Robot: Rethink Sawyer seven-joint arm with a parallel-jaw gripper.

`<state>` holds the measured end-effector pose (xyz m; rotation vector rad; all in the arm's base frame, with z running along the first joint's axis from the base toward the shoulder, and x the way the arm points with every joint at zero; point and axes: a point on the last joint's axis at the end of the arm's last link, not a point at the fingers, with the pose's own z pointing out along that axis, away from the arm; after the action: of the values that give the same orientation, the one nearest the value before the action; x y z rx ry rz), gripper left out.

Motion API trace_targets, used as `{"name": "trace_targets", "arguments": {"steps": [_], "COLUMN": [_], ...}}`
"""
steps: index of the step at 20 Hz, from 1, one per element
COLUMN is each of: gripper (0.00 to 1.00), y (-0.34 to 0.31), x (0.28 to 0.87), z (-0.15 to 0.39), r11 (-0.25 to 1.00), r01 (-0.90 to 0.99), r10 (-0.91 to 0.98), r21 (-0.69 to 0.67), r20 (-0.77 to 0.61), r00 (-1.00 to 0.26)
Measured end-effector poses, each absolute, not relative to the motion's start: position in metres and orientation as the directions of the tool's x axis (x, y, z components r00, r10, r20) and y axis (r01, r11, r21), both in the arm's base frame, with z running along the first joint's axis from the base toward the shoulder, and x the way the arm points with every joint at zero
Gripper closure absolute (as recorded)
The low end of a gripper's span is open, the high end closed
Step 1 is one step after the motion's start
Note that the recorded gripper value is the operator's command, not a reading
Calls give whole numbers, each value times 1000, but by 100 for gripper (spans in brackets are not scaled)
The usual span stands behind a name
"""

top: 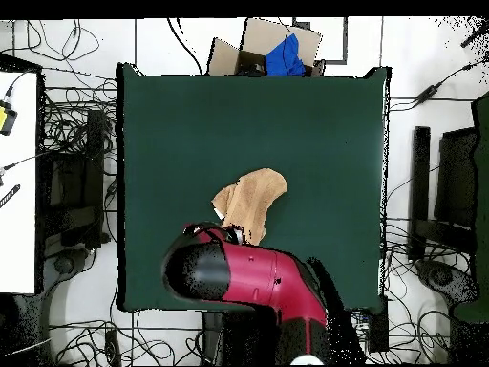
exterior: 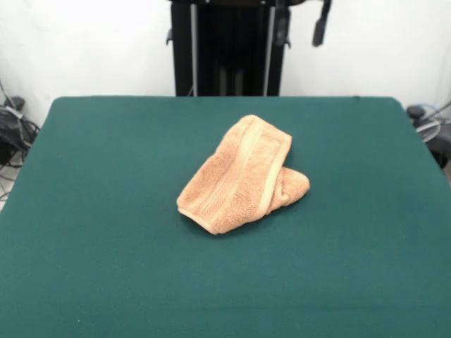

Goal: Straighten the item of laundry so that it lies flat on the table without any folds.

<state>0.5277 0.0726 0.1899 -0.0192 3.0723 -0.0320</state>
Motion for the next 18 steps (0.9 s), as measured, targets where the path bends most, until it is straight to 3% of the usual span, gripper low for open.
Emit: {"name": "trace_targets", "arguments": {"steps": [18], "gripper": [0], "y": [58], "x": [539], "z": [127], "r11": [1000], "r01": [23], "r10": [23], "r21": [-13], "r20": [-50], "r00": [-999]}}
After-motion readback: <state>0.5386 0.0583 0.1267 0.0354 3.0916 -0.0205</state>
